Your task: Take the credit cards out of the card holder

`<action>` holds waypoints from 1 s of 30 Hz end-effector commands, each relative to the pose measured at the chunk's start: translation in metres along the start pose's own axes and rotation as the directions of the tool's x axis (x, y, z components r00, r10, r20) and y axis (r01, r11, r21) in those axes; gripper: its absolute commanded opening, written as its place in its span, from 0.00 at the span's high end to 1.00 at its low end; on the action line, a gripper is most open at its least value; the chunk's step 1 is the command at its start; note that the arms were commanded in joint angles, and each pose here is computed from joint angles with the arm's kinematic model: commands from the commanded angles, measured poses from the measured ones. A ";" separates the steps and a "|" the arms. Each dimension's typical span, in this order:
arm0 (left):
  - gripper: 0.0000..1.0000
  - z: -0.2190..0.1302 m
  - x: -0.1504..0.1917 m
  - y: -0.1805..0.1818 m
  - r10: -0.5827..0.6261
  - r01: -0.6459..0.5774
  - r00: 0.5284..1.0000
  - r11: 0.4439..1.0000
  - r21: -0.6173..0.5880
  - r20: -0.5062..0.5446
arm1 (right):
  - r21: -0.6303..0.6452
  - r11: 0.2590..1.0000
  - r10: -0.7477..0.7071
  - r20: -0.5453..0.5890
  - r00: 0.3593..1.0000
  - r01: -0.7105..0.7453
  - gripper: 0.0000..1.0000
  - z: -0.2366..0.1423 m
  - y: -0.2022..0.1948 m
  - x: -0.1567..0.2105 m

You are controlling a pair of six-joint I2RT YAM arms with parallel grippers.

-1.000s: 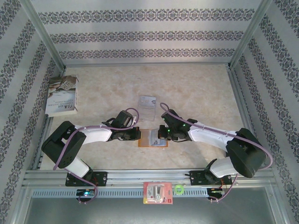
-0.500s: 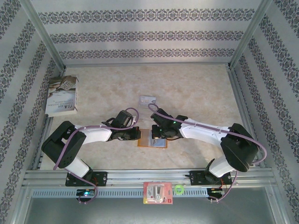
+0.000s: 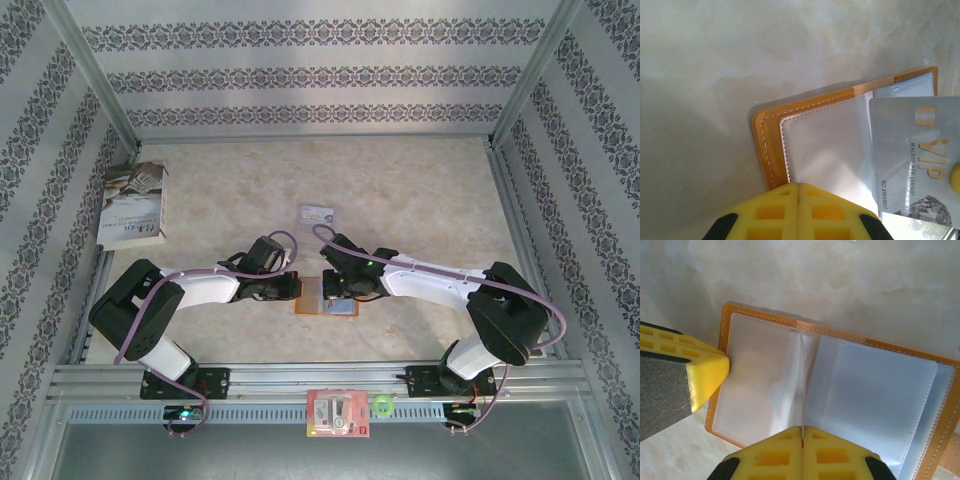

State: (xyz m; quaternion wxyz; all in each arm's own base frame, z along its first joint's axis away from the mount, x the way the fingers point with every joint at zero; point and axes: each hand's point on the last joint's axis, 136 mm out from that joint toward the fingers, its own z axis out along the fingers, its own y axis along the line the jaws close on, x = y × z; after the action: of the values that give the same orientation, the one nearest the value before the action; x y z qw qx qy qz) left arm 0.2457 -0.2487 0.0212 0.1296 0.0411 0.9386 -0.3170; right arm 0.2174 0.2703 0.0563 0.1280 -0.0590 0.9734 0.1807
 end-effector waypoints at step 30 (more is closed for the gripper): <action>0.31 -0.075 -0.053 -0.045 0.021 -0.042 0.970 0.995 0.085 0.241 | 0.027 0.894 -0.407 0.468 0.785 0.447 1.00 -0.140 0.027 -0.152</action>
State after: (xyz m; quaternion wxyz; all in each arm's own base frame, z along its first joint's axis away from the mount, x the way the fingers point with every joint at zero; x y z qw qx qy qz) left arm 0.2713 -0.2494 0.1095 0.2365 0.0369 0.8974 -0.3707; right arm 0.3177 0.2448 0.2229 0.3811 -0.1763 0.8861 0.1963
